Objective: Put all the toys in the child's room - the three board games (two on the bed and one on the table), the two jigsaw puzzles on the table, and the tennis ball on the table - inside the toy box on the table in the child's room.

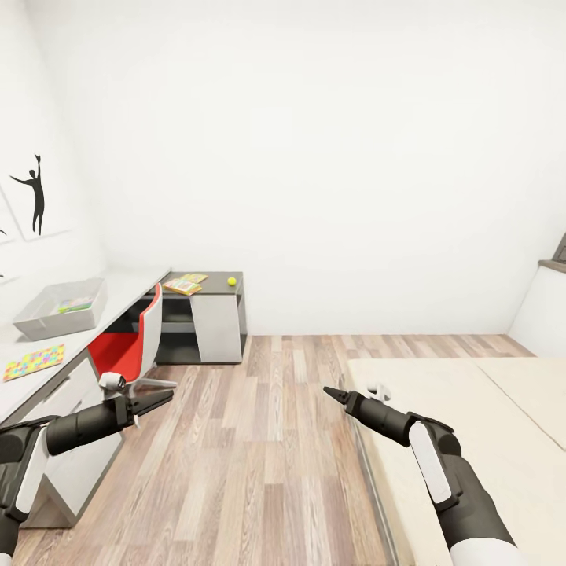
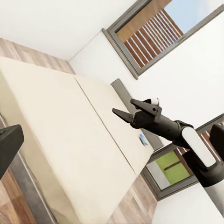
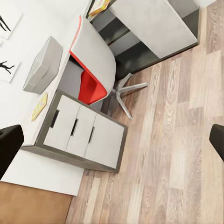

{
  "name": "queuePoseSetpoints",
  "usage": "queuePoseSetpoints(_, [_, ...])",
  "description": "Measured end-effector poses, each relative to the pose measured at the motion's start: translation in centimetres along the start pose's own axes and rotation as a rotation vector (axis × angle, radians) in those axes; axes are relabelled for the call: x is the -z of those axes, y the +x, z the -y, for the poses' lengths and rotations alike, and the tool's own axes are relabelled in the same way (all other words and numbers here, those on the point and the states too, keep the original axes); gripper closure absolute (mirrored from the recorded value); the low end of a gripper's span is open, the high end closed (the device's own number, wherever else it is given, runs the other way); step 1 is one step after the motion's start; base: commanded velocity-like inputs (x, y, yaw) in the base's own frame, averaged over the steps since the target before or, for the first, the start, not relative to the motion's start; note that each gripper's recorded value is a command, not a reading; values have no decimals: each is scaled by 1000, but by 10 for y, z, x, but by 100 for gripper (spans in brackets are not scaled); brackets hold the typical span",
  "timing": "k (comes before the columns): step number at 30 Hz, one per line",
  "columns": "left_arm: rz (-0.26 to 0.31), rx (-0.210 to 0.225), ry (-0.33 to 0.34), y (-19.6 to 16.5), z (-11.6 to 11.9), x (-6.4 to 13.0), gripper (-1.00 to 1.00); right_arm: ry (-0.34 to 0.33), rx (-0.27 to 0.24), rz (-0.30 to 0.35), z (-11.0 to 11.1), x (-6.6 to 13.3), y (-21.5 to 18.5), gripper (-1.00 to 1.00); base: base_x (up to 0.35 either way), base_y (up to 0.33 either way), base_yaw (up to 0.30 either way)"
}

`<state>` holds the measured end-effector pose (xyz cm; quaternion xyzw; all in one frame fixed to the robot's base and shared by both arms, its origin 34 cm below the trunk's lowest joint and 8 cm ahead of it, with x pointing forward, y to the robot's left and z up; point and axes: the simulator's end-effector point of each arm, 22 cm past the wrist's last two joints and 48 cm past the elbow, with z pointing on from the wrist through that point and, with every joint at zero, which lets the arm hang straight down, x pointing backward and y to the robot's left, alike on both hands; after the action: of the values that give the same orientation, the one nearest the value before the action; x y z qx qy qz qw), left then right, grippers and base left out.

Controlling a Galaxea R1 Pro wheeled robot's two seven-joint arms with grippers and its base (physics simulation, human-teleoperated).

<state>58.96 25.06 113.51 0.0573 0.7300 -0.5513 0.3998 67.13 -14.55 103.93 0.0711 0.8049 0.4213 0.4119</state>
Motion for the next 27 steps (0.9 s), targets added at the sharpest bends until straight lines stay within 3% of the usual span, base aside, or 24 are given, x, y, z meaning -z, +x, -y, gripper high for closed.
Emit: queuePoseSetpoints(27, [-1, 5, 0, 3, 0, 1, -100, 0, 0, 2, 0, 0, 0, -100, -2, -38, 0])
